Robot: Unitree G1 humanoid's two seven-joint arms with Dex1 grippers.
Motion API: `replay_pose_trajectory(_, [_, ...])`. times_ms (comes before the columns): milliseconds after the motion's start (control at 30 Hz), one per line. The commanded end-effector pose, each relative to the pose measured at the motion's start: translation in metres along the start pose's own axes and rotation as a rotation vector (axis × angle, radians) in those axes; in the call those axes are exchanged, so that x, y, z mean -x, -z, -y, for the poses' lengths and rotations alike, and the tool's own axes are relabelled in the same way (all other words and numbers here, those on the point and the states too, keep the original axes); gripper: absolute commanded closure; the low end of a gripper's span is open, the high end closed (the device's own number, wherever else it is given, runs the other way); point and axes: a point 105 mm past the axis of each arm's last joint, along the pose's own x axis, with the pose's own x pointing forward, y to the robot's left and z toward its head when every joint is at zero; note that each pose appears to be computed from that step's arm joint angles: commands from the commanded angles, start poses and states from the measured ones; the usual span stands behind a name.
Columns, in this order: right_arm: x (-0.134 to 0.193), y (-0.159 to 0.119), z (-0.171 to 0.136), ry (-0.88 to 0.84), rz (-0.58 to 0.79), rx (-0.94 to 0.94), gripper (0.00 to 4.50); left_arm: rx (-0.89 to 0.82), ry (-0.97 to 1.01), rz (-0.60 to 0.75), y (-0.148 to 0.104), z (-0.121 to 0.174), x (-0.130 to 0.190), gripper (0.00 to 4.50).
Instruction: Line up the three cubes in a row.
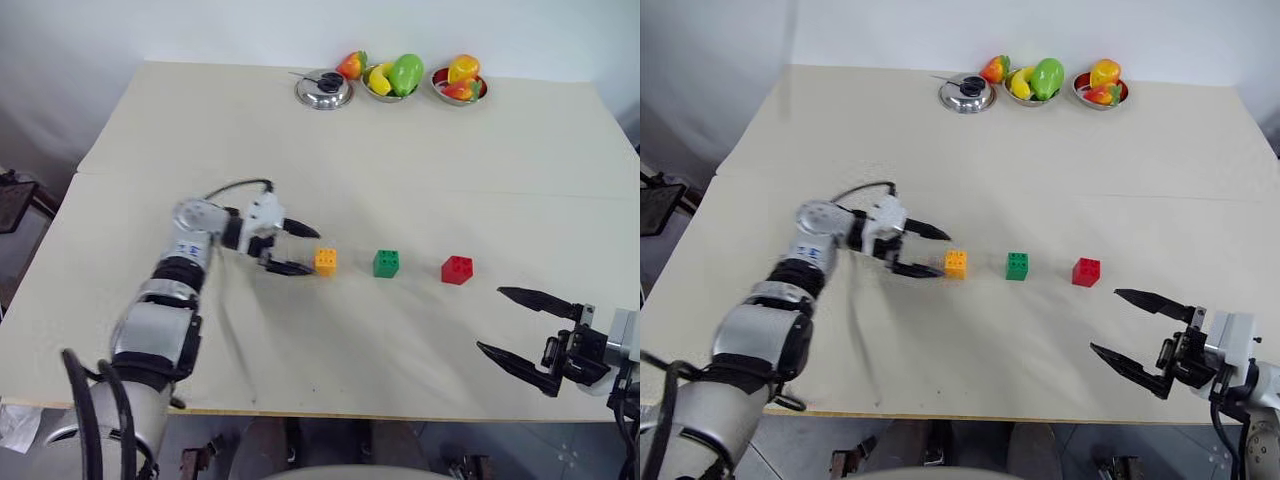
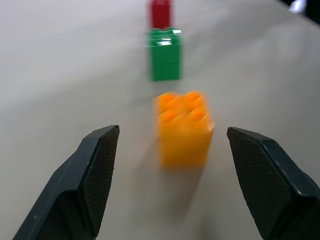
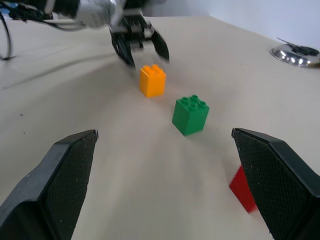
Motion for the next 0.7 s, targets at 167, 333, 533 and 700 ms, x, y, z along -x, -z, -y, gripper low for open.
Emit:
replay_pose_trajectory(167, [0.019, -0.001, 0.010, -0.002, -0.053, 0.038, 0.00, 0.069, -0.081, -0.004, 0.000, 0.041, 0.075, 0.83])
replay_pose_trajectory(333, [0.032, 0.004, 0.016, 0.007, -0.094, 0.051, 0.00, 0.173, -0.259, -0.076, 0.011, 0.086, 0.110, 0.83])
replay_pose_trajectory(533, [0.039, 0.021, 0.022, -0.004, -0.136, 0.057, 0.00, 0.292, -0.420, -0.081, 0.016, 0.131, 0.113, 0.83])
replay_pose_trajectory(700, [0.034, 0.029, 0.022, -0.031, -0.128, 0.044, 0.00, 0.302, -0.523, -0.113, 0.021, 0.145, 0.116, 0.83])
